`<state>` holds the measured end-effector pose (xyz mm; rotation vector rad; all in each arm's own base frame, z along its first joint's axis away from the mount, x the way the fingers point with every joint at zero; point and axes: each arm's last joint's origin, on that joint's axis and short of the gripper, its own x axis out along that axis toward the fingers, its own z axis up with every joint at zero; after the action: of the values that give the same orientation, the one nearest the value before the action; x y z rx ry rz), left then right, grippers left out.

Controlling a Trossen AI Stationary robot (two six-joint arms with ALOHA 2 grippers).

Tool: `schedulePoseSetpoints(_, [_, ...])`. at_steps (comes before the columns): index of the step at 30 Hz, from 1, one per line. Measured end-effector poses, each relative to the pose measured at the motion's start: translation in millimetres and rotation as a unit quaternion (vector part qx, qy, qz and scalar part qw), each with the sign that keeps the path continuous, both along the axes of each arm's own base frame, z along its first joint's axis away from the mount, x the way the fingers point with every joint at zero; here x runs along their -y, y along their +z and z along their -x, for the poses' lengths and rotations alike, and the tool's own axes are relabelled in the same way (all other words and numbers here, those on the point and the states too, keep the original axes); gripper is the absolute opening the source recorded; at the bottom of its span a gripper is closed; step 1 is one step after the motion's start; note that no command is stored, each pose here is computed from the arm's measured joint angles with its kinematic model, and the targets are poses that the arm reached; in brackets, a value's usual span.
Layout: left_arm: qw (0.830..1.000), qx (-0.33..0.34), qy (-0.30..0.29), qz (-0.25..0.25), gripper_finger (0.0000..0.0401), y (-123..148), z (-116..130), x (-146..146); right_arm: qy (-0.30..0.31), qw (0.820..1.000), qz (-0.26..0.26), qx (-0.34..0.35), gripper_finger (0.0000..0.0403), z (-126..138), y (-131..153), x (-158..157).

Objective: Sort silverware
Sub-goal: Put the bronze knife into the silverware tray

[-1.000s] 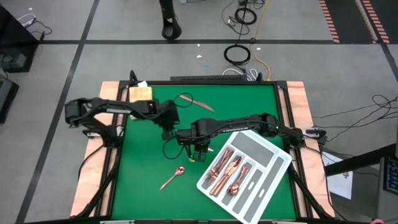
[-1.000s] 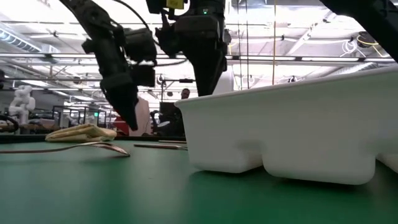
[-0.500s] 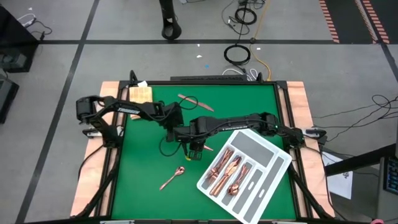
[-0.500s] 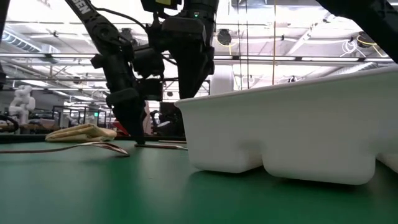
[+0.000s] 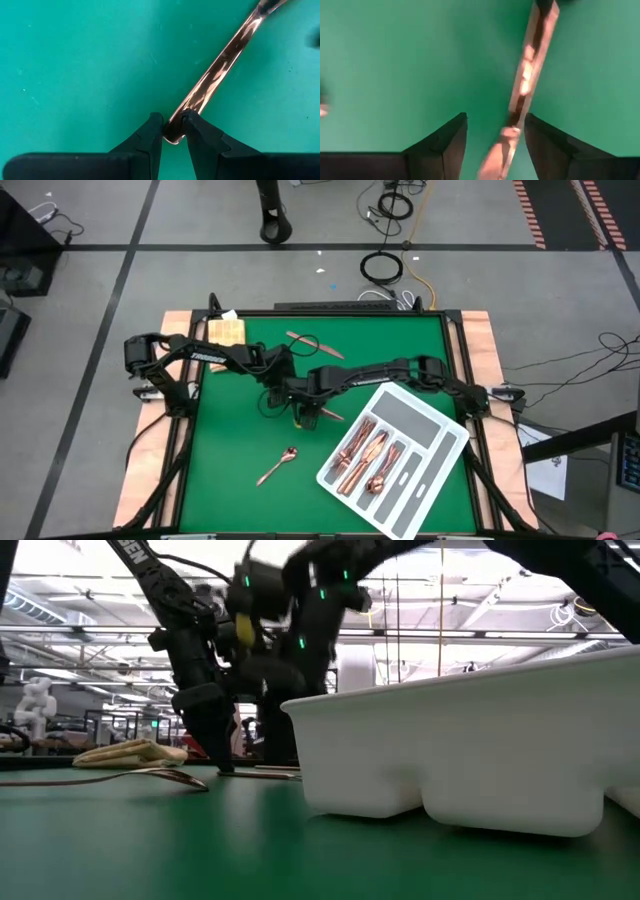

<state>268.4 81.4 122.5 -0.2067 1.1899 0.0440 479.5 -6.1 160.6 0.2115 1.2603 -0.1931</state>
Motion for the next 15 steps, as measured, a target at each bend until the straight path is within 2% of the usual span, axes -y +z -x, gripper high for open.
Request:
schedulePoseSetpoints(4, [1.0, 0.002, 0.0, -0.001, 0.0091, 0, 0, 0, -0.031, 0.999, -0.008, -0.002, 0.0204, 5, -18, 12])
schedulePoseSetpoints(8, [1.0, 0.003, 0.0, -0.003, 0.0091, -1, 0, 0, -0.027, 0.999, -0.017, -0.006, 0.0202, 9, -25, 19])
schedulePoseSetpoints(11, [1.0, 0.004, 0.001, -0.003, 0.0091, -1, -1, 0, -0.029, 0.999, -0.019, -0.014, 0.0168, 13, -31, 21])
schedulePoseSetpoints(15, [1.0, 0.005, 0.001, -0.004, 0.0091, -1, -1, 0, -0.032, 0.999, -0.027, -0.028, 0.0092, 15, -43, 24])
